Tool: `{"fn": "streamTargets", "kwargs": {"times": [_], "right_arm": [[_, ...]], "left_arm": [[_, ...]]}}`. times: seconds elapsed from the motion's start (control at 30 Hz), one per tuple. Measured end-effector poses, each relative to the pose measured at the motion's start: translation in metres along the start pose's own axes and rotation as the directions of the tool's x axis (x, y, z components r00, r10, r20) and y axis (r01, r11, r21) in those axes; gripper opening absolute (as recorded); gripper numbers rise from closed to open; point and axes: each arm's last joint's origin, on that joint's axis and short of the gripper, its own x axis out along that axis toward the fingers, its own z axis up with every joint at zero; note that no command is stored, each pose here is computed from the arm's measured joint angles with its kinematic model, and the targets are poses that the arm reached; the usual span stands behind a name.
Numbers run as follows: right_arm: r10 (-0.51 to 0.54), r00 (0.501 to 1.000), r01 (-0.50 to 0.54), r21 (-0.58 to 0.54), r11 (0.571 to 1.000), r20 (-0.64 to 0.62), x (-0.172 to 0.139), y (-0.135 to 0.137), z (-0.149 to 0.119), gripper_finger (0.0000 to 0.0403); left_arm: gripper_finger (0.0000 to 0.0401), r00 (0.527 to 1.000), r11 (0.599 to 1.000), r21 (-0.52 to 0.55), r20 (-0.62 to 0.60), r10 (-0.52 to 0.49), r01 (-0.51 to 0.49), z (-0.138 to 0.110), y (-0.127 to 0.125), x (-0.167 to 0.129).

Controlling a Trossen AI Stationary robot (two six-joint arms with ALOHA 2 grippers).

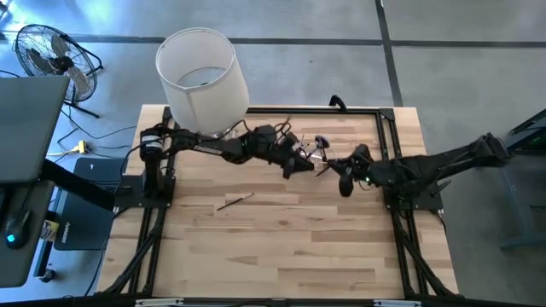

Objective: Pick & Place Makeup Supplies
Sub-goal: Put the makeup brush into the transparent organizer

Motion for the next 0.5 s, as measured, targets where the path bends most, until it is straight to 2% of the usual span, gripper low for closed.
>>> {"fn": "streamTargets", "kwargs": {"times": [0.1,0.2,0.33,0.5], "right_arm": [[-0.021,0.999,0.019,-0.034,0.999,-0.037,0.008,-0.012,0.004,0.002],[-0.055,0.996,0.051,-0.072,0.996,-0.066,0.021,-0.025,0.008,0.0014],[-0.098,0.99,0.089,-0.092,0.992,-0.104,0.039,-0.043,0.012,0.0014],[-0.044,0.99,0.03,-0.104,0.994,-0.131,0.068,-0.058,0.015,0.0014]], "left_arm": [[0.0097,0.997,0.997,-0.016,-0.008,0.081,-0.082,-0.001,0.009,-0.003],[0.0097,0.987,0.987,0.001,-0.022,0.16,-0.16,-0.008,0.007,0.0],[0.0097,0.962,0.959,0.074,-0.002,0.274,-0.273,-0.012,-0.016,-0.002],[0.0097,0.902,0.892,0.166,-0.031,0.431,-0.42,-0.025,-0.04,-0.007]]}}
